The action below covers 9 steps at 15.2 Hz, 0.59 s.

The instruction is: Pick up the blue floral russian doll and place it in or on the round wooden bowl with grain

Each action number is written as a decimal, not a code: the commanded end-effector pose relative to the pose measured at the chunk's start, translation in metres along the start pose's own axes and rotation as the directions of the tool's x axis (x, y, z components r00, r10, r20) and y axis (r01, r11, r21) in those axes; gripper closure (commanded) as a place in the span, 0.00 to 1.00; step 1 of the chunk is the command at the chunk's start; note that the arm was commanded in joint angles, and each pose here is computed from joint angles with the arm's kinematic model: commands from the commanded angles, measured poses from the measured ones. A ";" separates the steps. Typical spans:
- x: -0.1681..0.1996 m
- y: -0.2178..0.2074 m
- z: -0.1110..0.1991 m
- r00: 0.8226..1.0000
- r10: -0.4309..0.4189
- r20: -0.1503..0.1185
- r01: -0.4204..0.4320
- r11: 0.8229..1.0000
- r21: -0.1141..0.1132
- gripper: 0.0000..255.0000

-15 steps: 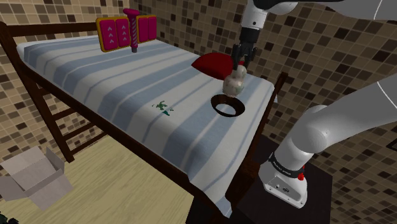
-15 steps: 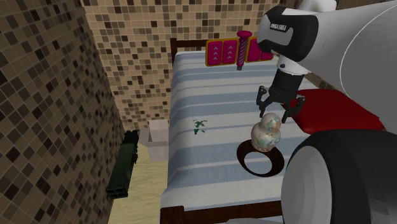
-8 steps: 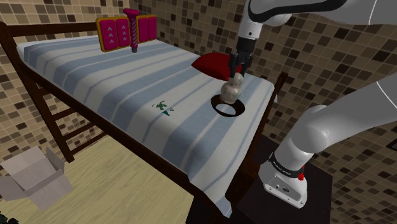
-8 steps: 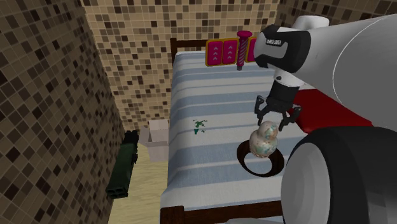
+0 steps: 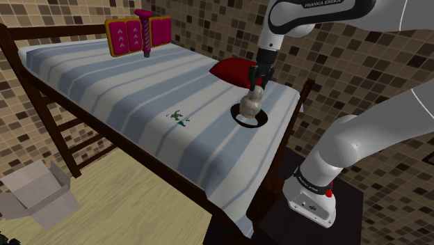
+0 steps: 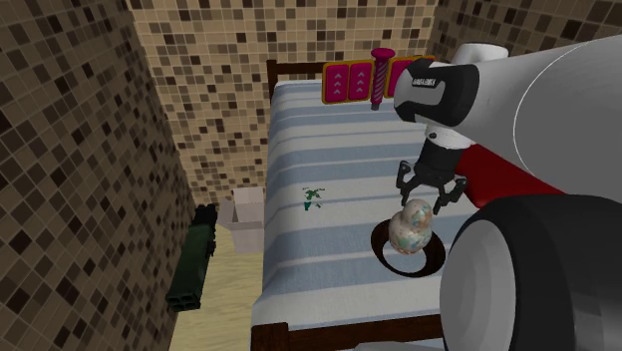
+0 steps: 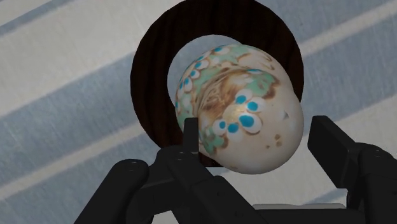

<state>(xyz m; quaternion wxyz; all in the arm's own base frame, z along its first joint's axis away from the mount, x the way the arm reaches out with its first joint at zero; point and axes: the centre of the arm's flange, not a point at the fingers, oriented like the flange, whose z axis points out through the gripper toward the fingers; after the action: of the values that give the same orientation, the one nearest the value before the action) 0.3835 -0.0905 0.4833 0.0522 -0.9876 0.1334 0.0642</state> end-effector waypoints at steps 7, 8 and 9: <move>0.000 0.000 0.000 1.000 0.000 -0.001 0.000 1.000 0.000 0.00; 0.000 0.000 0.000 1.000 0.000 -0.001 0.000 1.000 0.000 0.00; 0.000 0.000 0.000 1.000 0.000 -0.001 0.000 1.000 0.000 0.00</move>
<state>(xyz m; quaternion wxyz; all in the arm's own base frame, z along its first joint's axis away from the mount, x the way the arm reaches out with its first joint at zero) 0.3835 -0.0905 0.4833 0.0522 -0.9876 0.1334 0.0636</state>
